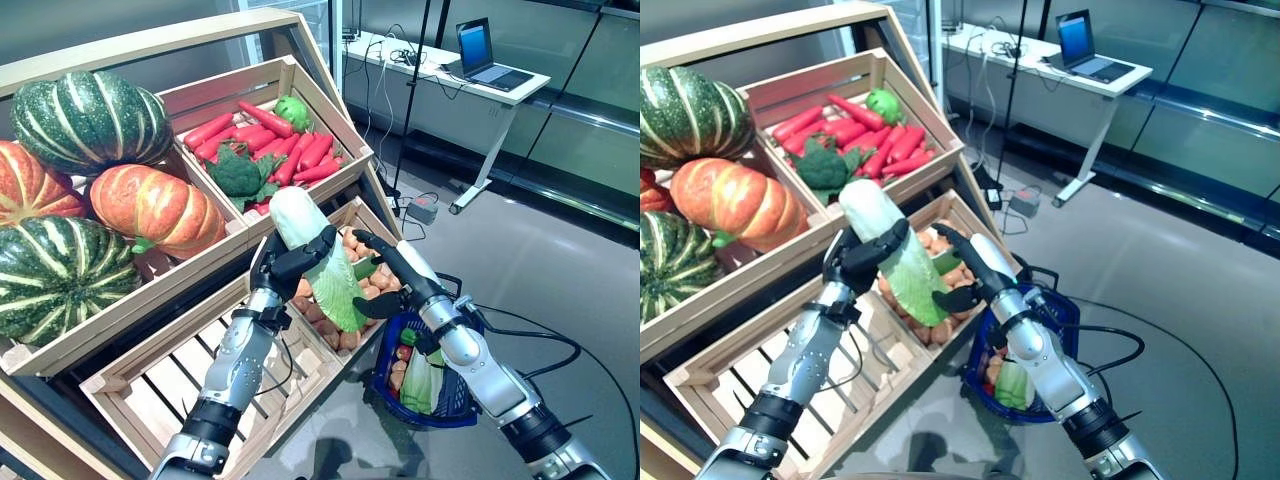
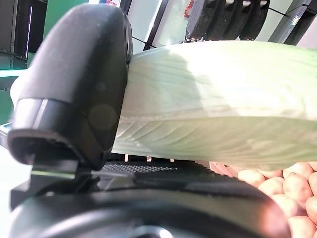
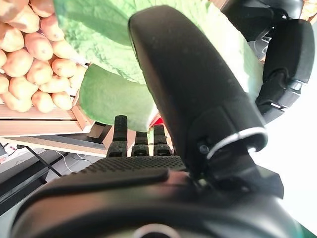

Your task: Put vegetables into the basket

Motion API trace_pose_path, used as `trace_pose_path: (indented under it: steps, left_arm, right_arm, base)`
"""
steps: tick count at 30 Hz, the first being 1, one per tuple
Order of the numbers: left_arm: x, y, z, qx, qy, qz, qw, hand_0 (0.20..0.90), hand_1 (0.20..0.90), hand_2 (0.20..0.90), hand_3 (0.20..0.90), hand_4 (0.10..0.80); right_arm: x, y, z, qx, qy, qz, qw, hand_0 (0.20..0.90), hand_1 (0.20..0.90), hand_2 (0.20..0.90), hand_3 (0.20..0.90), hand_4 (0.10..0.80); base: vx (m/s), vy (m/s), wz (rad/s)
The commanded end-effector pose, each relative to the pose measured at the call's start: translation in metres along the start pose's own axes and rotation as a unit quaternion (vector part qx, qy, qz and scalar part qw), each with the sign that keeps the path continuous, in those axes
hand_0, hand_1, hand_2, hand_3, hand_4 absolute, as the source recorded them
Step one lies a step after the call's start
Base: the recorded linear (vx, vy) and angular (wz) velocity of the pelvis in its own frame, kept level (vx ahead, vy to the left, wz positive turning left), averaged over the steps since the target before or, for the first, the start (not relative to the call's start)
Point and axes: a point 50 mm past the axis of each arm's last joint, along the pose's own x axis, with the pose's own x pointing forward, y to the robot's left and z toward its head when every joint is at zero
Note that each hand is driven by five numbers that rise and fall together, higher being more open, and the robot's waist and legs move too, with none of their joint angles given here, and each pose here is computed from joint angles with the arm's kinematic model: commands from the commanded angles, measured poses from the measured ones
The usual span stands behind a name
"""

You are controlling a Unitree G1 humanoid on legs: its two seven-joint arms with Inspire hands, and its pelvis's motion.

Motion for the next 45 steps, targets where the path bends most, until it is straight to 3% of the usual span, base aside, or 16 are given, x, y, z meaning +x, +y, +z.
trace_pose_path:
  steps: [1,15,24,35,38,45]
  left_arm:
    - [0.020,-0.030,0.039,0.004,-0.090,-0.067,0.994,0.300,0.300,0.300,0.300,0.400]
    - [0.018,0.005,0.026,0.026,-0.064,0.013,0.998,0.300,0.300,0.300,0.300,0.400]
    - [0.019,0.004,0.031,0.017,-0.081,-0.002,0.997,0.300,0.300,0.300,0.300,0.400]
    - [0.021,-0.017,0.056,0.025,-0.143,-0.062,0.988,0.300,0.300,0.300,0.300,0.400]
    - [0.022,-0.036,0.061,0.023,-0.150,-0.108,0.982,0.300,0.300,0.300,0.300,0.400]
    - [0.020,-0.056,0.067,0.005,-0.159,-0.160,0.974,0.300,0.300,0.300,0.300,0.400]
  right_arm:
    - [0.015,-0.041,0.077,0.033,-0.192,-0.110,0.975,0.900,0.900,0.900,0.900,0.800]
    - [-0.001,-0.056,0.091,0.081,-0.251,-0.088,0.961,0.900,0.900,0.900,0.900,0.800]
    - [0.007,-0.042,0.066,0.161,-0.170,-0.032,0.972,0.900,0.900,0.900,0.900,0.800]
    - [0.013,-0.019,0.033,0.262,-0.075,0.000,0.962,0.900,0.900,0.900,0.900,0.800]
    - [0.017,0.009,0.021,0.356,-0.034,0.049,0.933,0.900,0.900,0.900,0.900,0.800]
    - [0.018,0.044,0.004,0.405,0.037,0.092,0.909,0.900,0.900,0.900,0.900,0.800]
  base:
    - [0.000,0.000,0.00]
    - [0.000,0.000,0.00]
    - [0.000,0.000,0.00]
    - [0.000,0.000,0.00]
    - [0.000,0.000,0.00]
    - [-0.004,-0.001,0.04]
